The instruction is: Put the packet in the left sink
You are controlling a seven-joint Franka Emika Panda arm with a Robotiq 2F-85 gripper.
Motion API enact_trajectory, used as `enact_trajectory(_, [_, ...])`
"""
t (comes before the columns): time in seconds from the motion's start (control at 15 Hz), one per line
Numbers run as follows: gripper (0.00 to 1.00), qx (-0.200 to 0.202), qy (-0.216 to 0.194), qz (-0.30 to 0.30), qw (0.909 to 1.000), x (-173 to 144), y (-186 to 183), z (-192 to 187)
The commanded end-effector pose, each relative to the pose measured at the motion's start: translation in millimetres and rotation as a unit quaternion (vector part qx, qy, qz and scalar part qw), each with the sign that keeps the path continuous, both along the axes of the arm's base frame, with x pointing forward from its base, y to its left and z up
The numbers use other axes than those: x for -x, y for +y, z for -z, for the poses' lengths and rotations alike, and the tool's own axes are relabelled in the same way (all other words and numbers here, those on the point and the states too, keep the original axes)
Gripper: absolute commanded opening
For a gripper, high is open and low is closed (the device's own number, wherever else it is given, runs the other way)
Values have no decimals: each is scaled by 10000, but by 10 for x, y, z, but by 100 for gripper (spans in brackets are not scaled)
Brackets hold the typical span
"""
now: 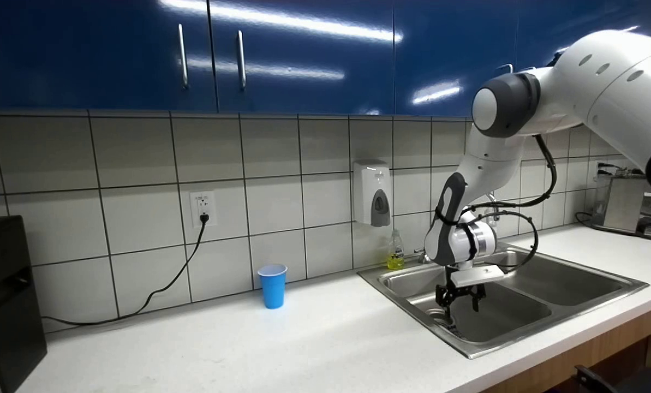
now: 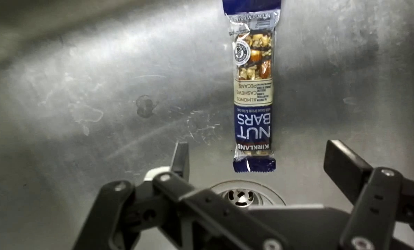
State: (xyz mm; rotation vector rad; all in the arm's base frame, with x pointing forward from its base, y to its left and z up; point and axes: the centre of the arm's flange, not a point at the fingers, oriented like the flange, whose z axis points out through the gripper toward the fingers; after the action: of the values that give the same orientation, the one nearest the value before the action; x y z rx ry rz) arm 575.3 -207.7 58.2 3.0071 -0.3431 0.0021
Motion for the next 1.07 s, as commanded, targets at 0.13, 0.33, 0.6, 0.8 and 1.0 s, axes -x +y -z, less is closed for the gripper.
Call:
enact_trajectory(0.13, [100,35,-413,4,9991,611,221,-945])
enact_trajectory(0.33, [100,40,-506,-99,9987,887,363,-1326])
enact_trajectory(0.6, [100,51,-517,-435,9977,1280,731,-1775])
enact_trajectory(0.8, [100,100,-511,-880,9948,1462,1086,-1949])
enact_trajectory(1.0, [100,96,-445,-1394,9892,1563,1496,-2016])
